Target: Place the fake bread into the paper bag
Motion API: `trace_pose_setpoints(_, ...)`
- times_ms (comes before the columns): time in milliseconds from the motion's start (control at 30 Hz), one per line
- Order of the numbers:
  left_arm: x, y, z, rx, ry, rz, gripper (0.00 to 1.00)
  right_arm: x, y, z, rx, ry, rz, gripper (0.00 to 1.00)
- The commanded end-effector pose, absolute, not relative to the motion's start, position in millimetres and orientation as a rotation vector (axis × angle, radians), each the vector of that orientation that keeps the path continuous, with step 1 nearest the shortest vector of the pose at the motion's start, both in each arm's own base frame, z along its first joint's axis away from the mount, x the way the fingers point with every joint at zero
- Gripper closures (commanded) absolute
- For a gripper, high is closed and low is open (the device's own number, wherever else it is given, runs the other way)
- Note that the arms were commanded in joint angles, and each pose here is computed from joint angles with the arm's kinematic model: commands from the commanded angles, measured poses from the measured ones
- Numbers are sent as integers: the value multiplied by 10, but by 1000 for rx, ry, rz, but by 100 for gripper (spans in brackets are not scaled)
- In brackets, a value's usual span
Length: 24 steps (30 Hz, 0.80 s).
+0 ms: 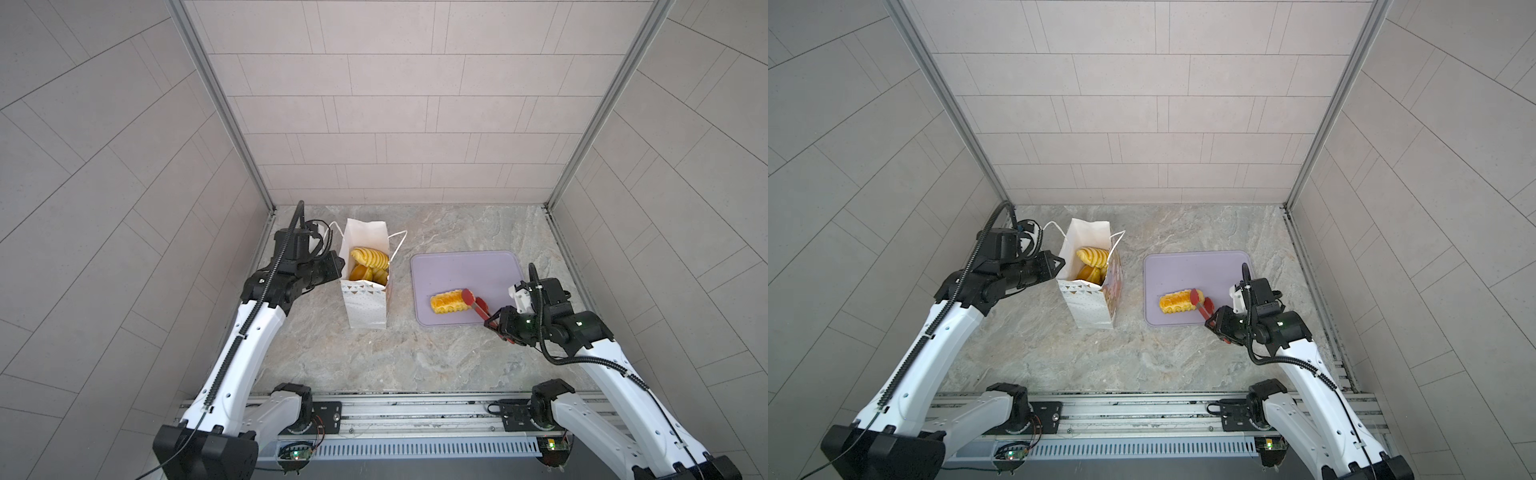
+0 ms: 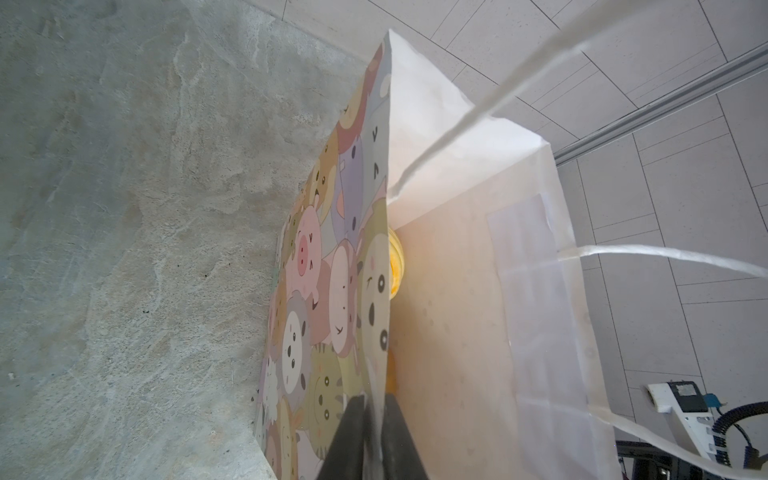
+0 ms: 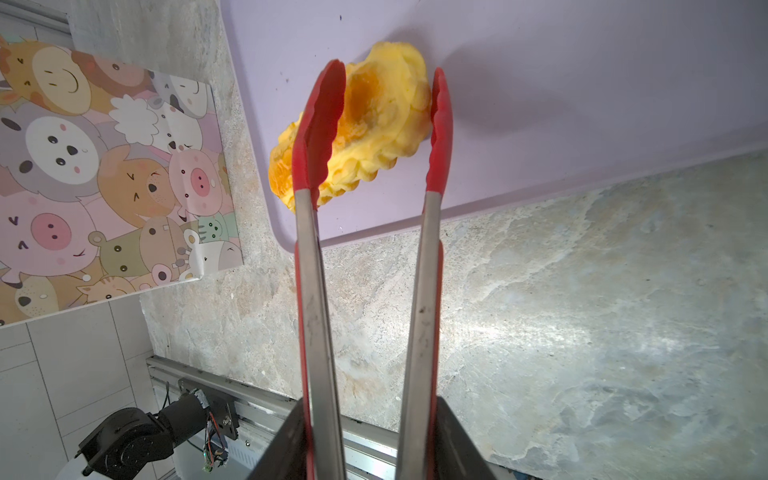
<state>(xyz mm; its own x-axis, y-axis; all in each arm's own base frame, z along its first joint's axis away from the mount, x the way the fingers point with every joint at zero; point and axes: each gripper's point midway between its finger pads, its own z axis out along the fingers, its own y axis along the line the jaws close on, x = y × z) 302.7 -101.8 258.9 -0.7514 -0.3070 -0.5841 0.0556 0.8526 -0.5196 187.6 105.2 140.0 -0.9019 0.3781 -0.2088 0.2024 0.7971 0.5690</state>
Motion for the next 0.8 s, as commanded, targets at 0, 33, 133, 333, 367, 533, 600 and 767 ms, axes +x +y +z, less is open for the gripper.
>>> trace_pose_setpoints(0,3032,-1005,2534,-197,2342,-681,86,1907,1114,1408,435,2658,845,57)
trace_pose_setpoints(33,3033,-1005,2531,-198,2344,-682,86,1914,1122,1406,434,2657,850,57)
trace_pose_setpoints(133,3034,-1006,2537,-196,2342,-682,86,1927,1123,1375,438,2663,849,57)
trace_pose_setpoints(333,3037,-1005,2537,-196,2343,-681,86,1969,1133,1353,437,2660,851,61)
trace_pose_setpoints(367,3040,-1002,2531,-197,2344,-680,86,1979,1135,1360,435,2657,851,62)
trace_pose_setpoints(533,3041,-1003,2539,-196,2345,-679,86,2036,1135,1407,432,2639,848,67)
trace_pose_setpoints(600,3040,-1005,2537,-195,2346,-680,86,2053,1130,1427,432,2633,843,69)
trace_pose_setpoints(767,3049,-1003,2544,-197,2344,-679,86,2119,1130,1492,430,2610,839,75)
